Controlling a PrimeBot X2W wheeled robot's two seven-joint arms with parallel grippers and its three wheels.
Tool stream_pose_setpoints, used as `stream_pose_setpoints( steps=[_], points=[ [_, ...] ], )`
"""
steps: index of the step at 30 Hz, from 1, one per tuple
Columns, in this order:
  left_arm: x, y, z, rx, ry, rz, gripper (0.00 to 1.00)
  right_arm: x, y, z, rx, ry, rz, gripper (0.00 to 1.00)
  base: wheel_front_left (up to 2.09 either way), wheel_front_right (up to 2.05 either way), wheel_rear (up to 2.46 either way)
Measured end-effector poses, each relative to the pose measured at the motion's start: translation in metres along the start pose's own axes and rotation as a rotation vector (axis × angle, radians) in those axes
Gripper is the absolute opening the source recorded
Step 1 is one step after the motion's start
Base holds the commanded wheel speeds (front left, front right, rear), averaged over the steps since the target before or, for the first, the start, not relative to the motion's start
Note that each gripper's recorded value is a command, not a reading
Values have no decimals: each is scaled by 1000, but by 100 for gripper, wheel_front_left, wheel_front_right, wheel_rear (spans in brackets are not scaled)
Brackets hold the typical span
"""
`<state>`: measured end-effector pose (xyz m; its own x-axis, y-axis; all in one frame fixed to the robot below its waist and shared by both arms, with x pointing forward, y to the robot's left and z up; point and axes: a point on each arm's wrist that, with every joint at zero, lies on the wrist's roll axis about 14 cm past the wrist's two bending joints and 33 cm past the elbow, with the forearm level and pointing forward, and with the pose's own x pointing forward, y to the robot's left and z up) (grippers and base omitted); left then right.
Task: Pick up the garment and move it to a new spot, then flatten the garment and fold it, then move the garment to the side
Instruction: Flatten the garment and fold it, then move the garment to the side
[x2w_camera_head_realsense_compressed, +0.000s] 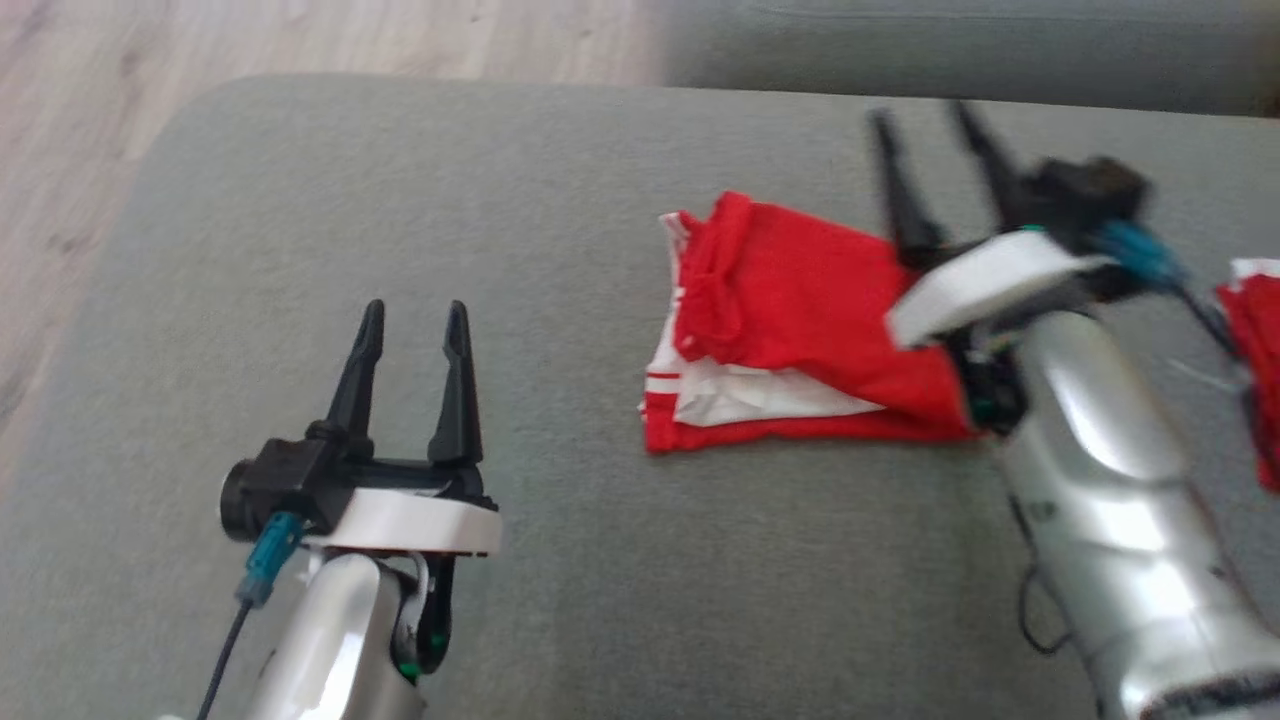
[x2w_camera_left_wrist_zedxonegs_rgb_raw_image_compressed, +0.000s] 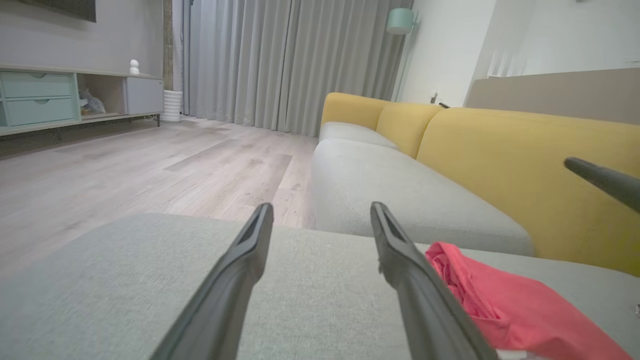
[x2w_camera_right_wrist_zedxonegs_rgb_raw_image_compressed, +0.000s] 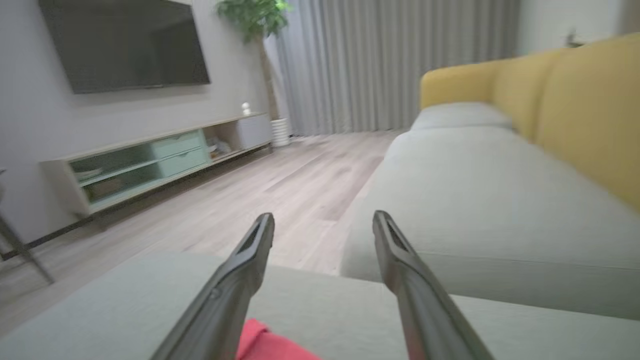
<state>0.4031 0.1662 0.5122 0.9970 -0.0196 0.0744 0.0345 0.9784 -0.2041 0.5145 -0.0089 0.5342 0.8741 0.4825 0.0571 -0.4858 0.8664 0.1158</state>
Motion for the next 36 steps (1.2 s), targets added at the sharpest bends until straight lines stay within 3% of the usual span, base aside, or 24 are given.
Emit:
stream_pose_setpoints(
  steps=[2, 8, 16, 20, 29, 36],
  points=[
    [3, -4, 1, -5, -5, -12, 100, -18, -29, 6, -25, -31, -89, 100, 0, 0, 0],
    [2, -17, -1, -19, -1, -45, 100, -100, -86, -21, -92, 20, -303, 100, 0, 0, 0],
    [-2, -25, -12, -23, 28, -64, 100, -150, -95, -20, -118, 8, -384, 100, 0, 0, 0],
    [-3, -31, -20, -29, 51, -83, 100, -170, -90, -36, -73, 39, -402, 100, 0, 0, 0],
    [2, -29, -35, -25, 89, -85, 100, -165, -92, -44, -57, 53, -401, 100, 0, 0, 0],
    [16, -25, -40, -19, 96, -82, 100, -124, -99, -46, -51, 60, -371, 100, 0, 0, 0]
  ],
)
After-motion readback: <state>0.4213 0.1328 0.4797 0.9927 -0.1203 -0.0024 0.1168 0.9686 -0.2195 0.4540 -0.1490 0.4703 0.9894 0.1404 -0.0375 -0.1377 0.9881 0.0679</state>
